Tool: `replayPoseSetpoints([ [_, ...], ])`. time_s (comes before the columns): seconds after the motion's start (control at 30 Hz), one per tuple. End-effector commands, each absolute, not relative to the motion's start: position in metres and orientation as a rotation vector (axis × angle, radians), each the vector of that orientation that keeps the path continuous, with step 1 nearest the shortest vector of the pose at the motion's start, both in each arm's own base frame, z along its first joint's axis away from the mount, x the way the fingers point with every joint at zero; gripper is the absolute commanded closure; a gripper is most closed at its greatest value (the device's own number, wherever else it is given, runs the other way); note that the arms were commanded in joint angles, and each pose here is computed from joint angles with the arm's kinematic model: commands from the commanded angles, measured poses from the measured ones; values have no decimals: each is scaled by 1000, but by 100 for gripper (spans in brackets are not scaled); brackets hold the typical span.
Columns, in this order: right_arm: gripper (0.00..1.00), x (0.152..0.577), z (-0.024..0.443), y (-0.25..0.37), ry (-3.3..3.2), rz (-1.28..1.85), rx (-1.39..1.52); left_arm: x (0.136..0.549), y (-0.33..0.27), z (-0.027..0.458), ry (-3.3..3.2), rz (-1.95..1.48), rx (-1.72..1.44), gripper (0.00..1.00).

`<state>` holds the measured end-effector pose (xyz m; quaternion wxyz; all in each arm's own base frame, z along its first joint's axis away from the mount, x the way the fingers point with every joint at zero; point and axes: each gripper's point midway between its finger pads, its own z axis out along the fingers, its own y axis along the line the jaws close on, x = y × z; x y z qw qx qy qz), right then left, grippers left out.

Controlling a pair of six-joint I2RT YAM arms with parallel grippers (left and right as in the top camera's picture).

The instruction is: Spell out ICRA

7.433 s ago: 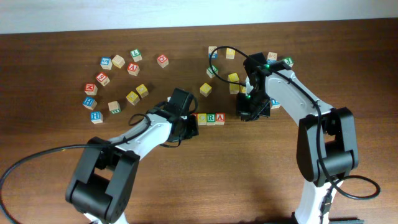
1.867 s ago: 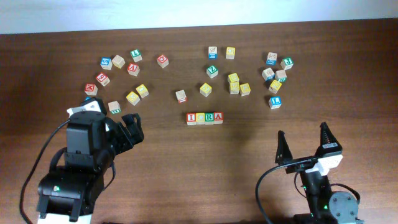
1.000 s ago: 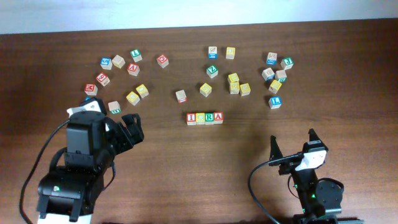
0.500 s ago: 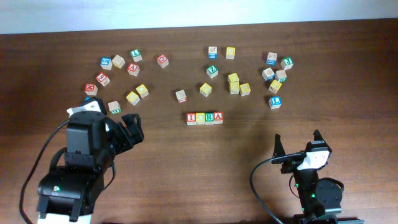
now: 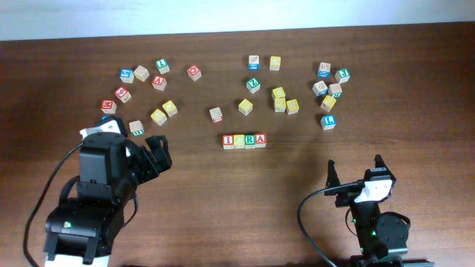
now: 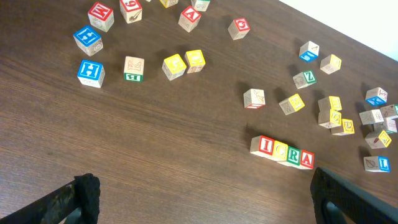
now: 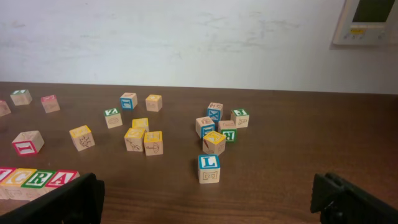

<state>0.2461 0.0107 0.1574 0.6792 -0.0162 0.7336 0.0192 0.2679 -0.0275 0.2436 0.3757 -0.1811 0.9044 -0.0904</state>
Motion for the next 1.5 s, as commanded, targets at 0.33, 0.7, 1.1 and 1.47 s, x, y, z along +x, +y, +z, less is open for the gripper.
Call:
replayPoseSetpoints([
  [0.33,2,246,156,10,1649,48,-25,268,-24,245,2308,-210,-454,1],
  [0.7,2,246,156,10,1649,48,-25,260,-35,238,2331,-151,-80,1],
  [1.1,2,246,156,10,1649,48,-25,237,-35,215,1836,-152,136,1],
  [1.47,2,246,156,10,1650,48,-25,236,-39,195,1571,-183,169,1],
])
